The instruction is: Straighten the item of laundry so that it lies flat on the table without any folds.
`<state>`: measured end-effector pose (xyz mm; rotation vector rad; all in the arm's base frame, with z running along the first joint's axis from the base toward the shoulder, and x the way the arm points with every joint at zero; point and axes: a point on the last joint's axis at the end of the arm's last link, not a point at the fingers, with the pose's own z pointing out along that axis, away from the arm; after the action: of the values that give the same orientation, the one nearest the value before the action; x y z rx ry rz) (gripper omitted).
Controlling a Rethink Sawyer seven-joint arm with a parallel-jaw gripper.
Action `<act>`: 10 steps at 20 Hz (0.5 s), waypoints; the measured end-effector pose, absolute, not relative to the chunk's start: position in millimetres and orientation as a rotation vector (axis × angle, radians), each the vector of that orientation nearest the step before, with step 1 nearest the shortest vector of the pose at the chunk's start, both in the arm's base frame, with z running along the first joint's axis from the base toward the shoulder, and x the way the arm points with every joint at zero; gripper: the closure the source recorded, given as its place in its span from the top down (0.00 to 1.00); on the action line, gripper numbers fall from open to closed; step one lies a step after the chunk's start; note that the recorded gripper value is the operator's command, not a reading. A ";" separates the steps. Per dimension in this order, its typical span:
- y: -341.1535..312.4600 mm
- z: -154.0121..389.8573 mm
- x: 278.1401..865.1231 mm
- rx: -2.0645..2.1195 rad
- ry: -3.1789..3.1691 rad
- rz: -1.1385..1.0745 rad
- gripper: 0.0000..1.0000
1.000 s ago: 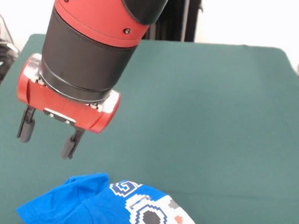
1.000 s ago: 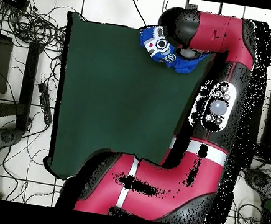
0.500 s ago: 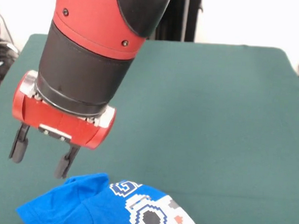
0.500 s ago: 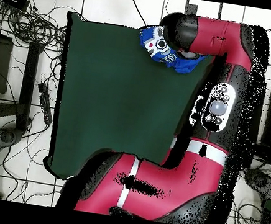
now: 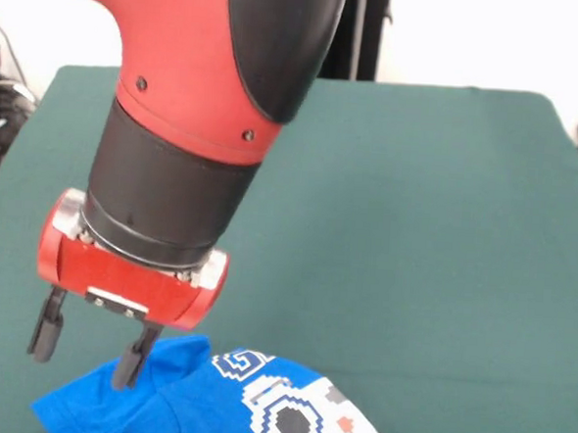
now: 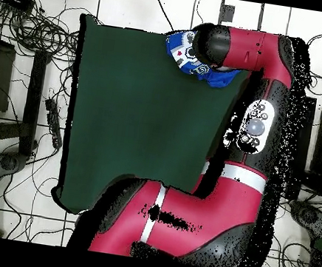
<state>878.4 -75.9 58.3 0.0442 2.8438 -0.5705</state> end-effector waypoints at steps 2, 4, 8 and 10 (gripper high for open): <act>-75.3 52.3 875.4 0.048 2.855 -0.566 1.00; -74.8 45.8 871.2 0.056 2.868 -0.562 1.00; -75.5 27.3 856.4 0.113 2.888 -0.560 1.00; -76.2 19.5 851.1 0.147 2.879 -0.556 1.00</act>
<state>851.1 -76.2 19.5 0.1469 2.8793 -0.5563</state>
